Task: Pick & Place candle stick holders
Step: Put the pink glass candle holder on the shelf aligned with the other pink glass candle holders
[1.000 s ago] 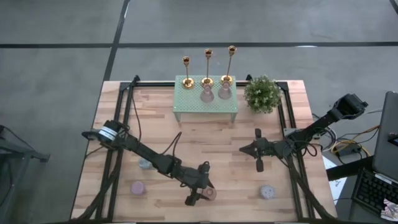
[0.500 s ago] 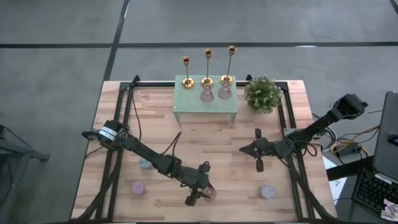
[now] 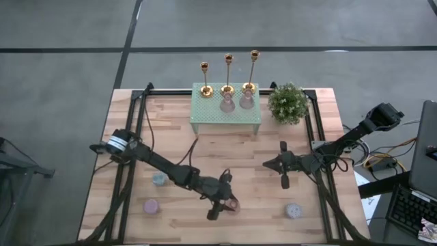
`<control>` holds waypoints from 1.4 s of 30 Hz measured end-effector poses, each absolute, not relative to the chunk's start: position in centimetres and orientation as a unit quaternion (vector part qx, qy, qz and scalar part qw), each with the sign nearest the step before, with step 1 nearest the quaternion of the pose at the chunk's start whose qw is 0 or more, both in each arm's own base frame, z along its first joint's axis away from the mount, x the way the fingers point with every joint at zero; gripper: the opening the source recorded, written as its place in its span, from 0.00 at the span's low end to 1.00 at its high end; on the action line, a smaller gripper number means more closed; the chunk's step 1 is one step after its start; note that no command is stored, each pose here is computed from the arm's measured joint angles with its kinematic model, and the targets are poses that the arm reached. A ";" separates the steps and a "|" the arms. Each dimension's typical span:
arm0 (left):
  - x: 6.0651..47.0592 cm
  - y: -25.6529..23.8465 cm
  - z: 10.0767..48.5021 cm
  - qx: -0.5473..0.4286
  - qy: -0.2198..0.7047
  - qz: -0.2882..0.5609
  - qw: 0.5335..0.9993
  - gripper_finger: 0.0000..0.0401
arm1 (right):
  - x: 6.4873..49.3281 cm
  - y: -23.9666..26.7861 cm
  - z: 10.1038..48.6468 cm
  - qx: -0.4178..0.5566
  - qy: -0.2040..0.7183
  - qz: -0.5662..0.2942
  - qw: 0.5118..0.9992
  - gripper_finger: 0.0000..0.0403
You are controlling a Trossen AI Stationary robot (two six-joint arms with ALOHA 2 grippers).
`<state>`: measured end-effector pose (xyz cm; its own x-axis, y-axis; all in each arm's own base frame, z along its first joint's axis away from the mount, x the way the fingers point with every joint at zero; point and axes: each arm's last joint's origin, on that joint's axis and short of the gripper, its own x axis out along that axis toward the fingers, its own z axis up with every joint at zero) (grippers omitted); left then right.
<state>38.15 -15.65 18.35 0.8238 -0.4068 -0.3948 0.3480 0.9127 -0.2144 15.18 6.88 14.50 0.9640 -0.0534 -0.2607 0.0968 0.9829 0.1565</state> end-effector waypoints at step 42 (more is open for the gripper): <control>27.5 0.3 35.8 -0.067 0.121 0.181 0.974 0.45 | 15.2 6.9 14.6 0.082 0.126 -0.037 0.988 0.03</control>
